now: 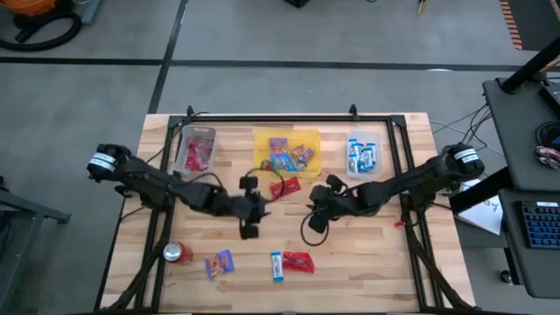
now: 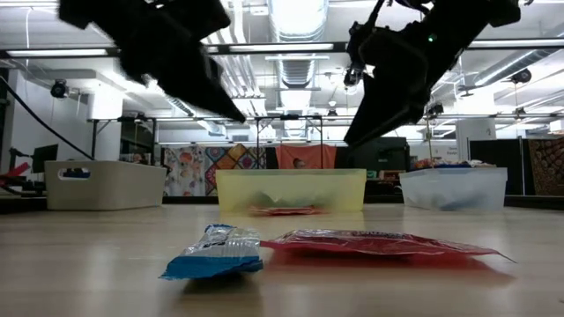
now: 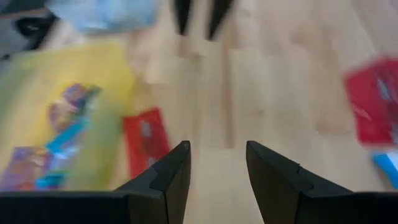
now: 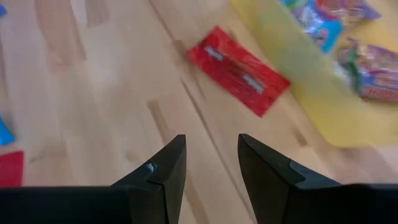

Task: Sort candy
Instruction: Put the red gummy into the gray bin

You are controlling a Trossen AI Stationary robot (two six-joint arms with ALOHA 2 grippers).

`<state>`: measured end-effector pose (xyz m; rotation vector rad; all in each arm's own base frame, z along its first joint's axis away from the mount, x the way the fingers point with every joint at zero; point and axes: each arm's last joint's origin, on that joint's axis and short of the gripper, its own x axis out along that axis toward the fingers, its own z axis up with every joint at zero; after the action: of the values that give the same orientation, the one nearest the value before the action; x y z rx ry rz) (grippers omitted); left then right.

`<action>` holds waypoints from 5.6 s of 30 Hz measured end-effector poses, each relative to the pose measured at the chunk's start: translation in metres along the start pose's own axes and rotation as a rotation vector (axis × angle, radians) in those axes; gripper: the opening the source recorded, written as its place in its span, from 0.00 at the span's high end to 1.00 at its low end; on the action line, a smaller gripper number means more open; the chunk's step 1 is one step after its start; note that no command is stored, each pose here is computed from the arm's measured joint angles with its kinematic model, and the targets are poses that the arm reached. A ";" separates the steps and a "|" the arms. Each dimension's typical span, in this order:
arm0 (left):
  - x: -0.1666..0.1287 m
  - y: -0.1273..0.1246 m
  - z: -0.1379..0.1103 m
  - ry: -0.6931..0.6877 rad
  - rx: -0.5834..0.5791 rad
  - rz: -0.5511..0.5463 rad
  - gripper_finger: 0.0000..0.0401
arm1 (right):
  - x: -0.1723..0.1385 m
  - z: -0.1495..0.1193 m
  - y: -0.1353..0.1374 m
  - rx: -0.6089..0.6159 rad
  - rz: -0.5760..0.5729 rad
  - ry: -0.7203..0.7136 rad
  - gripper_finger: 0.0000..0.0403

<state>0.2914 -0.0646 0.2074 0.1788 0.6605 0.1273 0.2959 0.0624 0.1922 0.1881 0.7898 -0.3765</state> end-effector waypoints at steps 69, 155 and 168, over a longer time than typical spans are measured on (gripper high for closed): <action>0.101 0.000 -0.099 -0.080 -0.134 -0.086 1.00 | 0.013 -0.016 0.023 -0.049 0.055 -0.065 0.66; 0.011 0.013 -0.026 -0.465 0.146 -0.302 0.59 | 0.019 -0.004 0.009 0.080 0.511 -0.438 0.97; 0.009 0.015 -0.027 -0.439 0.116 -0.247 0.99 | 0.018 -0.002 0.007 0.094 0.452 -0.463 0.84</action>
<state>0.2814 -0.0447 0.1843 0.2262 0.2481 -0.1851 0.3089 0.0650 0.1780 0.3449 0.2580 -0.0218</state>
